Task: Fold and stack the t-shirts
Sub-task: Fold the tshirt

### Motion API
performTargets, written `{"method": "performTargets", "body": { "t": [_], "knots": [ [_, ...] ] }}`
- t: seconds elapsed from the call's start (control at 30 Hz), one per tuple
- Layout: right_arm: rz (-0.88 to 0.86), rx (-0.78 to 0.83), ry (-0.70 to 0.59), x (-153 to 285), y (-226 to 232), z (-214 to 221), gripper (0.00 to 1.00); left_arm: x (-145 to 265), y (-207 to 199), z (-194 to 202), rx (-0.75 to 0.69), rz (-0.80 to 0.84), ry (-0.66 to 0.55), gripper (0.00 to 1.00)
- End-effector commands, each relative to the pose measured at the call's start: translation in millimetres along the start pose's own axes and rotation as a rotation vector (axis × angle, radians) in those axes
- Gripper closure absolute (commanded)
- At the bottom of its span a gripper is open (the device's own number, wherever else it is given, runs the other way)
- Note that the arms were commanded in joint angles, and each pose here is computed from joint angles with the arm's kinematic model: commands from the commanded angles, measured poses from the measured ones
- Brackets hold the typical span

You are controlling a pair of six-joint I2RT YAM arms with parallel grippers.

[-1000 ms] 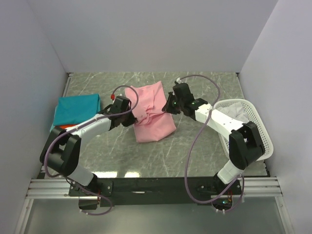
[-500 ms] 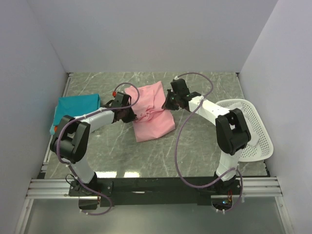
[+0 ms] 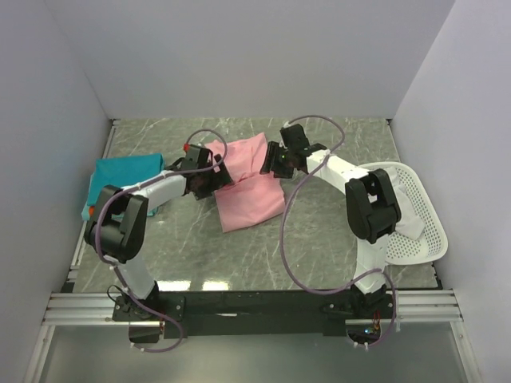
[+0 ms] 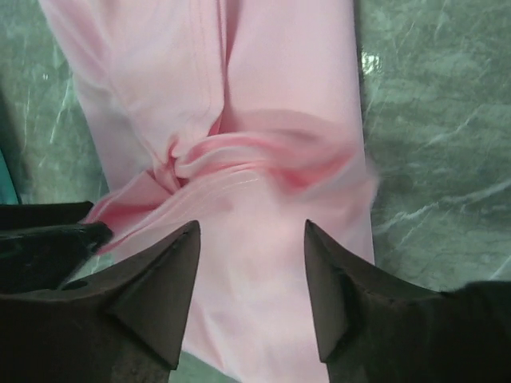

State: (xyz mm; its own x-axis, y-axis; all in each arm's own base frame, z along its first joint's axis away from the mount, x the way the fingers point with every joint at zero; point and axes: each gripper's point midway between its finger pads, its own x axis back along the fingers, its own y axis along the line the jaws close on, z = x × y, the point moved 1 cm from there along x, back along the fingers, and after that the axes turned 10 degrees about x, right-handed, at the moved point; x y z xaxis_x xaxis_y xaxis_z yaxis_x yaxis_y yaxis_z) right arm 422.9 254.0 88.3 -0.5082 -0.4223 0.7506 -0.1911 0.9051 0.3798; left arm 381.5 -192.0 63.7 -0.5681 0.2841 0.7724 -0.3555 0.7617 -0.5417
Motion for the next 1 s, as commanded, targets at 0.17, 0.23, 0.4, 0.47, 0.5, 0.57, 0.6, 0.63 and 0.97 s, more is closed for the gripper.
{"method": "performTargets", "body": {
  "t": [0.17, 0.23, 0.4, 0.47, 0.5, 0.57, 0.6, 0.63, 0.97],
  "knots": [
    [-0.033, 0.090, -0.080, 62, 21, 5, 0.28, 61, -16, -8, 0.021, 0.119, -0.096, 0.01],
    [-0.022, 0.100, -0.107, 76, 22, 9, 0.27, 74, -12, -6, 0.040, 0.127, -0.117, 0.01],
    [-0.043, 0.083, -0.092, 88, 17, 43, 0.27, 88, 8, 18, 0.075, 0.140, -0.109, 0.00],
    [-0.041, 0.077, -0.085, 89, 14, 51, 0.27, 95, 5, 27, 0.080, 0.175, -0.109, 0.00],
    [-0.047, 0.082, -0.084, 89, 15, 51, 0.27, 97, -2, 36, 0.062, 0.200, -0.094, 0.01],
    [-0.118, 0.092, -0.074, 92, 28, 50, 0.27, 99, -15, 44, 0.046, 0.240, -0.078, 0.00],
    [-0.155, 0.099, -0.078, 91, 35, 48, 0.27, 99, -22, 53, 0.023, 0.256, -0.055, 0.00],
    [-0.182, 0.101, -0.076, 92, 42, 48, 0.27, 94, -23, 57, 0.018, 0.244, -0.041, 0.01],
    [-0.234, 0.083, 0.040, 56, 50, 75, 0.27, 56, -40, 85, -0.014, 0.252, 0.079, 0.01]
  ]
}}
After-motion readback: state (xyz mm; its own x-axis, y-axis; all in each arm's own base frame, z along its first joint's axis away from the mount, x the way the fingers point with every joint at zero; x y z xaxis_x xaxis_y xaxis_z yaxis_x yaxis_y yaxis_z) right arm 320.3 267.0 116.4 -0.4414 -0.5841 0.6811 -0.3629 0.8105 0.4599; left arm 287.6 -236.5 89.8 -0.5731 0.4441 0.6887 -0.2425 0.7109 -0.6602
